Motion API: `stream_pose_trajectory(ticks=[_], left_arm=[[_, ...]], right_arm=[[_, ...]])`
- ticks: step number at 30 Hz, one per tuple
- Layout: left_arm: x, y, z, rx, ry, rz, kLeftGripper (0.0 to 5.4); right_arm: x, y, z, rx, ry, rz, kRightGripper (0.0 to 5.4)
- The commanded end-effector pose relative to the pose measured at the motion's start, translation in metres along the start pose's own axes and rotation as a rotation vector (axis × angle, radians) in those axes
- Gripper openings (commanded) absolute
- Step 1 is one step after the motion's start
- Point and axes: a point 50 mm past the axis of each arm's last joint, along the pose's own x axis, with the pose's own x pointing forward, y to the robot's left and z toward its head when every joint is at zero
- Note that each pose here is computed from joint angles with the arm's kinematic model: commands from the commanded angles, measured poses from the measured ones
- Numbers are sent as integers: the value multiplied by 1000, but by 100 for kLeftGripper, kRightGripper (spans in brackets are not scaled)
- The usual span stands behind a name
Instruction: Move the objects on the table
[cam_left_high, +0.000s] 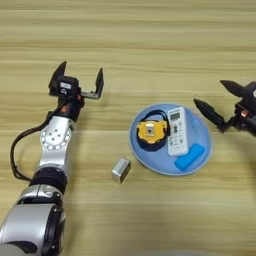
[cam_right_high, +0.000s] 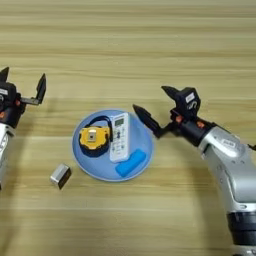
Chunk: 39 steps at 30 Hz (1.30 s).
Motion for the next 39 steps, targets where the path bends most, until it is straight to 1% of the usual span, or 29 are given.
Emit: stream_pose_trajectory(ticks=[1,4,6,9,12,14,16,18,24,27,31,33,34,35,39], left_arm=[[4,1,2,4,-11,2,538],[4,0,2,6,-11,5,538],[4,0,1,8,-11,7,538],[4,-1,1,15,-9,12,538],[3,-1,1,21,-12,15,538],[3,-1,1,23,-13,16,538],[3,-1,1,23,-14,17,538],[4,-2,1,24,-16,16,538],[4,-2,1,23,-19,16,538],[4,-2,1,22,-20,16,538],[4,-2,1,22,-19,17,538],[4,-2,1,22,-19,17,538],[4,-2,1,21,-19,17,540],[4,-2,1,21,-20,17,540],[4,-2,1,21,-20,19,540]], right_arm=[[-6,15,-9,23,72,63,540],[-7,22,-14,64,89,95,540],[-3,26,-18,92,100,107,540],[5,32,-29,91,138,120,540],[10,31,-36,128,156,101,540],[11,30,-40,140,173,84,540],[13,29,-45,168,185,61,540],[15,29,-48,184,194,47,540],[19,27,-56,199,216,0,540],[21,29,-56,207,215,11,540],[25,38,-58,231,217,53,540],[27,42,-60,231,226,71,540],[28,43,-61,233,228,77,519],[29,44,-61,234,230,79,517],[31,43,-63,241,240,72,477]])
